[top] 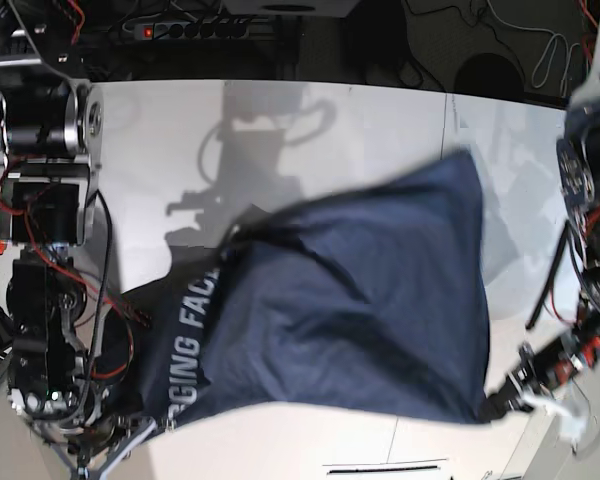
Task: Layout the t-shirt on the table in an organized manner, then fold the t-shirt properly
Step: 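Lift and stretch the shirt between both grippers, lay it flat, then pull the shirt edges apart with both grippers to smooth it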
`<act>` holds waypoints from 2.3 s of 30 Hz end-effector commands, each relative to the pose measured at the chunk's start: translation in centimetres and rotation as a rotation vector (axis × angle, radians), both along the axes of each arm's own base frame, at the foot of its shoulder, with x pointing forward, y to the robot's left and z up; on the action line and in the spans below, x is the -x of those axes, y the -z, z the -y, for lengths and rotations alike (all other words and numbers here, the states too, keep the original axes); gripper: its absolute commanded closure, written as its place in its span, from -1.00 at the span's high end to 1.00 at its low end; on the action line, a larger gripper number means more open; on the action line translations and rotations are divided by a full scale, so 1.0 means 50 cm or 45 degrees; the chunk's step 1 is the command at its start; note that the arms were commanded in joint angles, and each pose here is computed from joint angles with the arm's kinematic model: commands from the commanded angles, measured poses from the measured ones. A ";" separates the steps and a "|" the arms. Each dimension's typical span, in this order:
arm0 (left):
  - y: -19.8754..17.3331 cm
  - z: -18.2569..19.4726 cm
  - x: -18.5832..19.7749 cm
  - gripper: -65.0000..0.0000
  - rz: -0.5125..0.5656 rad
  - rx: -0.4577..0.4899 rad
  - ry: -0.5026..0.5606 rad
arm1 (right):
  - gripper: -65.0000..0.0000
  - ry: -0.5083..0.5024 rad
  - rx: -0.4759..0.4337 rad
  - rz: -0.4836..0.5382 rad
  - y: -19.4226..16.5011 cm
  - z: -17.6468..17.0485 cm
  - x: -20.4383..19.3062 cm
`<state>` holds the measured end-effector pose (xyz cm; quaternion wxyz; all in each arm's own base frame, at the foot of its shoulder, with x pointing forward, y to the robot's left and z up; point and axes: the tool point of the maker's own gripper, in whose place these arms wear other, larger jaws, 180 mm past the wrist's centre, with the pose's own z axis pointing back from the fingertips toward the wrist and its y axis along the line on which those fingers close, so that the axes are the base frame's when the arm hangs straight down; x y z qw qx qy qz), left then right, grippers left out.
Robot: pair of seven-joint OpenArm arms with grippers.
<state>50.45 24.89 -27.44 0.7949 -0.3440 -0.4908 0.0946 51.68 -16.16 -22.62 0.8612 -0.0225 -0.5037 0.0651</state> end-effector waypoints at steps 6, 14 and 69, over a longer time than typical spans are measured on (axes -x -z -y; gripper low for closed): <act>-0.370 -0.035 -0.098 -1.00 0.449 0.062 0.004 | -1.00 0.016 -0.001 0.325 -0.270 0.014 -0.096; -0.558 -0.072 -0.036 -1.00 0.576 0.165 0.188 | -1.00 -0.148 -0.018 0.328 -0.379 -0.036 -0.063; 0.125 -0.105 0.358 -0.41 -0.290 0.166 0.142 | -0.32 -0.455 -0.013 -0.320 0.161 0.010 0.343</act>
